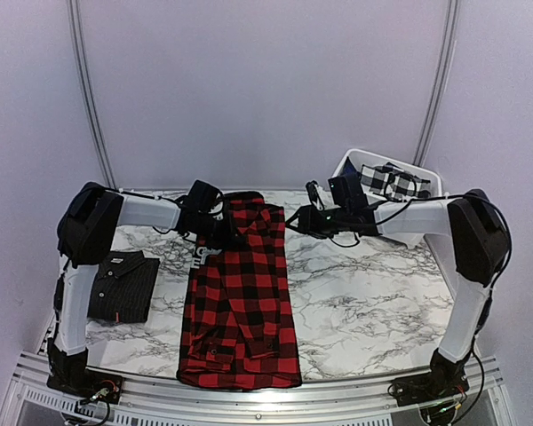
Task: Fold and stack the long sleeve shirts
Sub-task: Move the rectangle-folded shirt to the center of the board.
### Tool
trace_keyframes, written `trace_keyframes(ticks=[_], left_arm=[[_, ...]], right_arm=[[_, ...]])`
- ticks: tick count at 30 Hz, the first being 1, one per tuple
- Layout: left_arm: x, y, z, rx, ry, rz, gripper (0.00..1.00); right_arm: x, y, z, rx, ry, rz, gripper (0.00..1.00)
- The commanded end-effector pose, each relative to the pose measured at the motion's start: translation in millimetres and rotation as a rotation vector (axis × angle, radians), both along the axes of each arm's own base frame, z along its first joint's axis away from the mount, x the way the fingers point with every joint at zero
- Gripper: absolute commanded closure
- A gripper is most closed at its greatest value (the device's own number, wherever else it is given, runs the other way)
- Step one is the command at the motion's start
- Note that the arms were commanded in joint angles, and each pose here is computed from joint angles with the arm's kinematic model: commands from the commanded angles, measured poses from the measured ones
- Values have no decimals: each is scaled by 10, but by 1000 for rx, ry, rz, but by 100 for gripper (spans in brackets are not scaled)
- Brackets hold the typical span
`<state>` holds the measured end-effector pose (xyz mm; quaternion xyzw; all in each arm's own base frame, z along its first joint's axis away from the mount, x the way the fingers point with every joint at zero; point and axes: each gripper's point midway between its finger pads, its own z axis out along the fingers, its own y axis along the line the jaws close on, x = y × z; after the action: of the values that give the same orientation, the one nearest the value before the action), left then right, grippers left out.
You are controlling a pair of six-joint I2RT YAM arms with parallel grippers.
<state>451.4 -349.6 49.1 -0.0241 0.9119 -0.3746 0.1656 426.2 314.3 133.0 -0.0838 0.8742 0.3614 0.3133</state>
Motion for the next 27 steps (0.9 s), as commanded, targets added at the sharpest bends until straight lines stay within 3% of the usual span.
trace_keyframes(ticks=[1, 17, 27], left_arm=[[244, 64, -213, 11, 11, 48, 85], [781, 72, -553, -17, 44, 103, 85], [822, -46, 355, -83, -91, 12, 71]], right_arm=[[-94, 30, 261, 21, -83, 21, 50], [-187, -15, 121, -63, -71, 40, 50], [-518, 63, 58, -97, -36, 77, 49]])
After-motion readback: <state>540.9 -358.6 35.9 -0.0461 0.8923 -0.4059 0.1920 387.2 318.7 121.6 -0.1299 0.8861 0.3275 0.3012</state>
